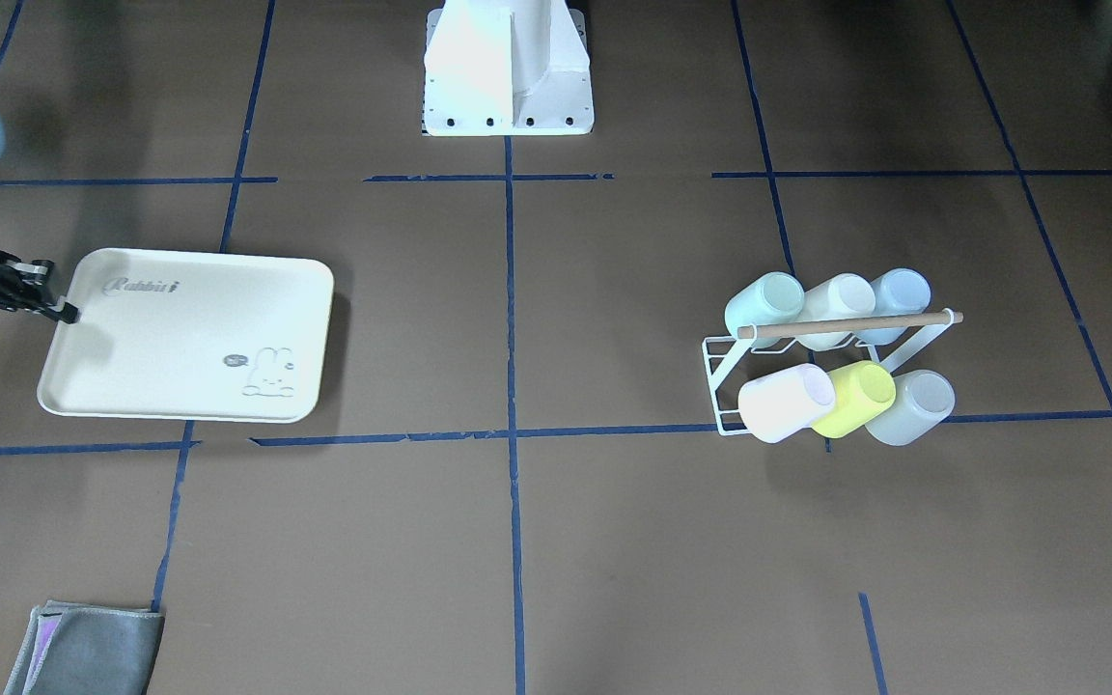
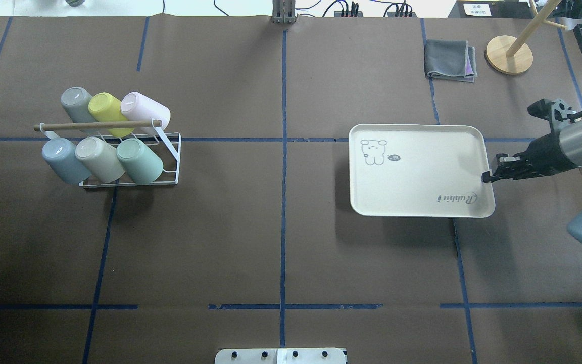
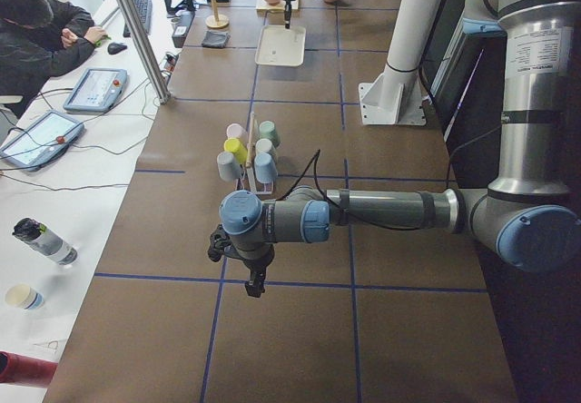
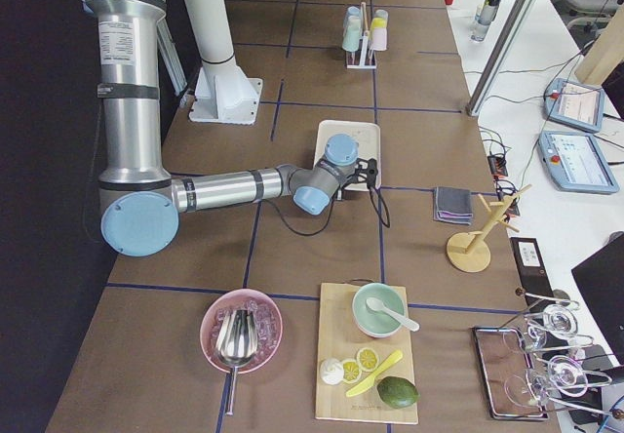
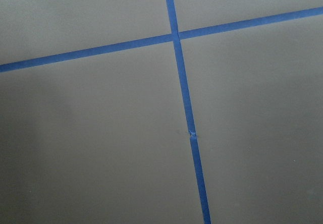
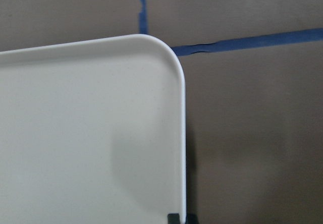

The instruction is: Pick up and place green cup on tray

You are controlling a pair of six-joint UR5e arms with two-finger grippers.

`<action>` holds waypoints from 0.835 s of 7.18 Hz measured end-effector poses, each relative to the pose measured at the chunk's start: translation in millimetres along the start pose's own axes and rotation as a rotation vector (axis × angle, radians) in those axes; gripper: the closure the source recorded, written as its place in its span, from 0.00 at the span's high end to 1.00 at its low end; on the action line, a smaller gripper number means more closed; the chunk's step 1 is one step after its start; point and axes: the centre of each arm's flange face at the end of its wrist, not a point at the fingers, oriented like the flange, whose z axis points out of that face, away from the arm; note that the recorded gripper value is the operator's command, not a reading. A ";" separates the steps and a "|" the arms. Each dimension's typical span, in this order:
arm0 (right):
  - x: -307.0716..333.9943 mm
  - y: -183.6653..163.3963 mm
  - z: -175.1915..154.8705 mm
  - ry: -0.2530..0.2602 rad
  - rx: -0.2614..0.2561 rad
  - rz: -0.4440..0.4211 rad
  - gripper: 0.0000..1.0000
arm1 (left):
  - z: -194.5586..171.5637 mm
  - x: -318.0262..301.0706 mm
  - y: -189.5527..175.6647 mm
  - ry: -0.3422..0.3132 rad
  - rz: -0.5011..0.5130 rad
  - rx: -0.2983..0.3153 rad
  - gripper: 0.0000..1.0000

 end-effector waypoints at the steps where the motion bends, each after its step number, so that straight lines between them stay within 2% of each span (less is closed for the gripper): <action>1: -52.4 0.4 20.5 -0.036 -0.006 0.003 0.00 | 0.0 0.5 -0.2 0.000 0.002 0.001 1.00; 3: -153.5 26.0 76.9 -0.075 0.005 0.053 0.00 | 0.0 0.7 -0.4 0.001 0.003 0.002 1.00; 5: -212.5 61.8 128.0 -0.030 0.027 0.068 0.00 | 1.2 -0.2 0.0 0.002 0.000 -0.001 1.00; 6: -221.3 75.6 142.5 -0.012 0.026 0.062 0.00 | 1.8 -0.8 0.3 0.003 -0.001 -0.003 1.00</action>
